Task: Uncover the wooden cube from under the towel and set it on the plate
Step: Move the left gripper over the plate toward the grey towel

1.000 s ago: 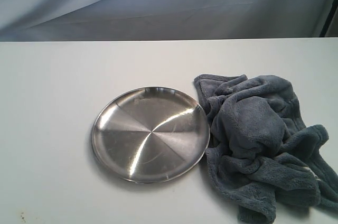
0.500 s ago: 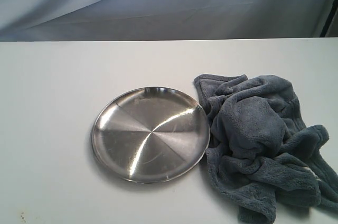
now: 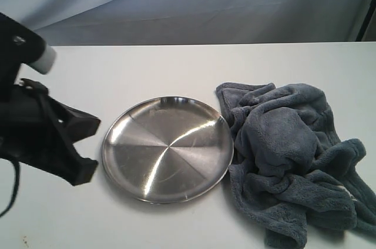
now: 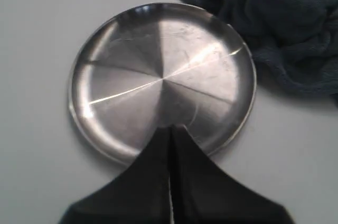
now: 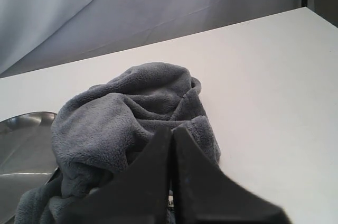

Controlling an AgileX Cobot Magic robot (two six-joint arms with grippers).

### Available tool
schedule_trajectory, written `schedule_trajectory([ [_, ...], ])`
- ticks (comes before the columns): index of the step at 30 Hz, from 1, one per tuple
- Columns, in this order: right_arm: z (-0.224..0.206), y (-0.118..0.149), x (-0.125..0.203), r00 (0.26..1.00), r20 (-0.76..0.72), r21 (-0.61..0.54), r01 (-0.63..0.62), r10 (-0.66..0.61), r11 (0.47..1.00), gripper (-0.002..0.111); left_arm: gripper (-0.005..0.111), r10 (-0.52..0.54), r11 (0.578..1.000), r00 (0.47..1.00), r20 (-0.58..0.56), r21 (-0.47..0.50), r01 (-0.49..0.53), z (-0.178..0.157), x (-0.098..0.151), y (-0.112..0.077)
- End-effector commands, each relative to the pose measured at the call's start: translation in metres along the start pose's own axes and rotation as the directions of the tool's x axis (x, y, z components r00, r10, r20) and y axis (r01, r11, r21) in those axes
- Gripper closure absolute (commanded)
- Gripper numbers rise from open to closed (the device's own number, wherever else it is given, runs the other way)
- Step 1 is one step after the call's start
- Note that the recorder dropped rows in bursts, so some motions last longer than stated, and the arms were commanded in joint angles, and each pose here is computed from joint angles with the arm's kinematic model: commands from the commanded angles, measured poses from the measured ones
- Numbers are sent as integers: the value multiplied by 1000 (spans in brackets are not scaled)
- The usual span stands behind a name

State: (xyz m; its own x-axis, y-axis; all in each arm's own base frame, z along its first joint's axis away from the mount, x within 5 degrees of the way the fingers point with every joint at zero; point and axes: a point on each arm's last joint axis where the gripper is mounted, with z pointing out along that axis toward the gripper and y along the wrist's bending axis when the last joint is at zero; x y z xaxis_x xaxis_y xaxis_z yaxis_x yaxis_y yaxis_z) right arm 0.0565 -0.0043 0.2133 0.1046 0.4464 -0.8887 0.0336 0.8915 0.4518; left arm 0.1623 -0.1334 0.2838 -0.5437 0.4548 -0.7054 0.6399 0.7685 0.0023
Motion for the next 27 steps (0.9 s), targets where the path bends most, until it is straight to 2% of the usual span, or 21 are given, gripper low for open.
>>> schedule_trajectory([
  [1,0,0,2,1000,-8,-1,-9,9,1000,105,107,56,996,998,0,70,-56,27,-5,-23],
  [5,0,0,2,1000,-8,-1,-9,9,1000,105,107,140,985,980,-141,125,-122,51,-5,-46],
  [10,0,0,2,1000,-8,-1,-9,9,1000,105,107,279,958,914,-294,148,-245,73,-24,-79],
  [12,0,0,2,1000,-8,-1,-9,9,1000,105,107,302,953,887,-350,140,-269,82,-31,-94],
  [13,0,0,2,1000,-8,-1,-9,9,1000,105,107,297,955,880,-371,129,-268,86,-35,-100],
  [16,0,0,2,1000,-8,-1,-9,9,1000,105,107,192,981,861,-471,61,-185,99,-49,-118],
  [19,0,0,2,1000,-8,-1,-9,9,1000,105,107,76,996,830,-553,5,-88,115,-61,-128],
  [22,0,0,2,1000,-8,-1,-9,9,1000,105,107,44,998,820,-570,-13,-62,132,-71,-136],
  [25,0,0,2,1000,-8,-1,-9,9,1000,105,107,-22,1000,827,-562,-22,12,146,-78,-145],
  [27,0,0,2,1000,-8,-1,-9,9,1000,105,107,-25,1000,839,-544,-9,24,155,-82,-150],
])
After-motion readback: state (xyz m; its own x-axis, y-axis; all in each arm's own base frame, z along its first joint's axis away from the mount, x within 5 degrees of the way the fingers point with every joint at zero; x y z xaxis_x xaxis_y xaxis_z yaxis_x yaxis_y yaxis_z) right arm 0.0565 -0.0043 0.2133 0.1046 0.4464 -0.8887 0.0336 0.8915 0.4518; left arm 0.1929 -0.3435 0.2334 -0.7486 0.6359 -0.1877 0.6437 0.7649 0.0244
